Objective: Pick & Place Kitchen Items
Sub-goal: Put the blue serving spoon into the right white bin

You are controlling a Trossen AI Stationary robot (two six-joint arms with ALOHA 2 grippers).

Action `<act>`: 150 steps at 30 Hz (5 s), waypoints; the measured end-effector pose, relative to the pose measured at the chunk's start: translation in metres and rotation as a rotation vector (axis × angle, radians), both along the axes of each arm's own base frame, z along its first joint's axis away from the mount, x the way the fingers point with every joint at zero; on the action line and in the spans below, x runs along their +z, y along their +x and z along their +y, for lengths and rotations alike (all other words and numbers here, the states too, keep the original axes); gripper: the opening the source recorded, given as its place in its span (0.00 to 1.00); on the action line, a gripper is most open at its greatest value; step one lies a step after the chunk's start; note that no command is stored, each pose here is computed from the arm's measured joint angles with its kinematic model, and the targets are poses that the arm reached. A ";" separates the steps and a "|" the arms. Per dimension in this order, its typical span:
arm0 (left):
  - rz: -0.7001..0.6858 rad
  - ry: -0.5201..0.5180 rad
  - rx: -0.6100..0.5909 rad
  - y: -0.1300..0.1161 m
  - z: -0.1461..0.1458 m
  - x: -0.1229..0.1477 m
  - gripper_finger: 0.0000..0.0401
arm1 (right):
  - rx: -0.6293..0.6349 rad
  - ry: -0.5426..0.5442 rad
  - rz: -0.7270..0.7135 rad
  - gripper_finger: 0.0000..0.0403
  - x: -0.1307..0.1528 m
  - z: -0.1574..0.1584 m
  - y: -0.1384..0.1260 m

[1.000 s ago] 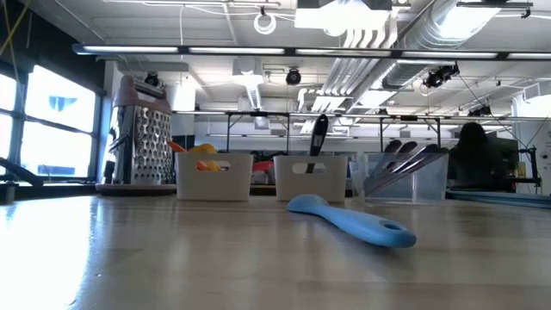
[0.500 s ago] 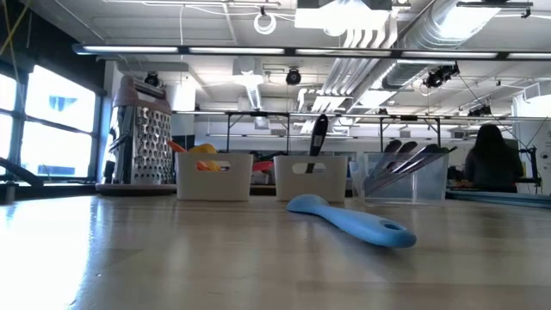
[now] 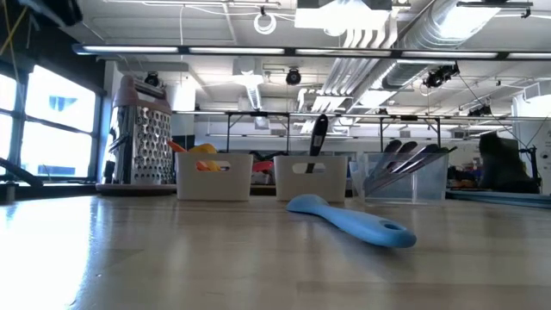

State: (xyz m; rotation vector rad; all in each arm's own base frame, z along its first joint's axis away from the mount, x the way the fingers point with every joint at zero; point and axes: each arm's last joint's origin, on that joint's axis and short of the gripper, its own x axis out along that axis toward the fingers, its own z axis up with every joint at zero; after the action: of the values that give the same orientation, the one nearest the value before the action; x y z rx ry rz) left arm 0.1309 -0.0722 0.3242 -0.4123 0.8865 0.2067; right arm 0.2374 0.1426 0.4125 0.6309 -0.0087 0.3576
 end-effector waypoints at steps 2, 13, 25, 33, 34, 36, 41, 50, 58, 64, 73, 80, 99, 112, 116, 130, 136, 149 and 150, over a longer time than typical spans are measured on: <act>-0.041 -0.071 -0.012 -0.003 0.001 -0.024 0.00 | -0.011 -0.043 -0.006 0.33 -0.002 0.001 0.002; -0.242 -0.261 -0.184 -0.003 -0.011 -0.107 0.00 | -0.052 -0.189 -0.158 0.33 0.008 -0.001 0.001; -0.450 -0.058 -0.235 -0.028 -0.022 -0.098 0.00 | -0.073 -0.320 -0.181 0.33 0.006 -0.002 0.002; -0.493 0.023 -0.161 -0.036 0.007 -0.091 0.00 | -0.112 -0.269 -0.183 0.33 0.008 -0.013 0.008; -0.492 0.030 -0.147 -0.036 0.011 -0.090 0.00 | -0.116 -0.240 -0.165 0.33 0.007 -0.016 0.009; -0.483 0.048 -0.130 -0.036 0.017 -0.091 0.00 | -0.121 -0.166 -0.111 0.33 0.005 -0.022 0.013; -0.455 0.039 -0.136 -0.030 0.026 -0.091 0.00 | -0.099 -0.054 -0.050 0.39 0.002 -0.034 0.019; -0.400 0.018 -0.118 -0.021 0.035 -0.095 0.00 | -0.091 -0.064 -0.094 0.65 0.006 -0.040 0.021; -0.407 -0.019 -0.104 -0.018 0.036 -0.094 0.00 | 0.012 -0.486 -0.395 0.75 0.019 -0.035 0.010; -0.443 -0.045 -0.091 -0.017 0.036 -0.091 0.00 | -0.308 -0.585 -0.292 0.75 0.026 -0.041 -0.002; -0.453 -0.072 -0.089 -0.016 0.035 -0.090 0.00 | -0.500 -0.730 0.180 0.74 0.033 -0.020 0.000; -0.406 -0.113 -0.119 -0.011 0.032 -0.094 0.00 | -0.421 -0.577 0.530 0.74 0.014 -0.006 0.028; -0.263 -0.187 -0.148 0.013 0.019 -0.111 0.00 | -0.383 0.002 1.362 0.74 -0.134 0.001 0.123; -0.227 -0.241 -0.143 0.015 0.017 -0.114 0.00 | -0.354 0.078 1.323 0.74 -0.151 -0.005 0.147; -0.226 -0.242 -0.144 0.015 0.017 -0.114 0.00 | -0.381 0.121 1.346 0.74 -0.153 -0.008 0.149; -0.214 -0.208 -0.161 0.014 0.018 -0.116 0.00 | -0.370 0.251 1.378 0.74 -0.163 0.013 0.150; -0.193 -0.193 -0.158 0.012 0.018 -0.117 0.00 | -0.364 0.260 1.241 0.74 -0.158 0.014 0.161; -0.165 -0.150 -0.147 0.010 0.020 -0.120 0.00 | -0.646 0.210 1.483 0.74 -0.169 -0.003 0.135; -0.165 -0.150 -0.147 0.010 0.020 -0.120 0.00 | -0.647 0.216 1.477 0.74 -0.170 -0.004 0.137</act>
State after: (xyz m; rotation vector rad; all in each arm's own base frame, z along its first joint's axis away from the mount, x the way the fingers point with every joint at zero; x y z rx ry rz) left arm 0.1412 -0.0521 0.2039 -0.4943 0.7683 -0.0295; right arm 0.3740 0.1388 0.2429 0.9397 1.1465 -0.7992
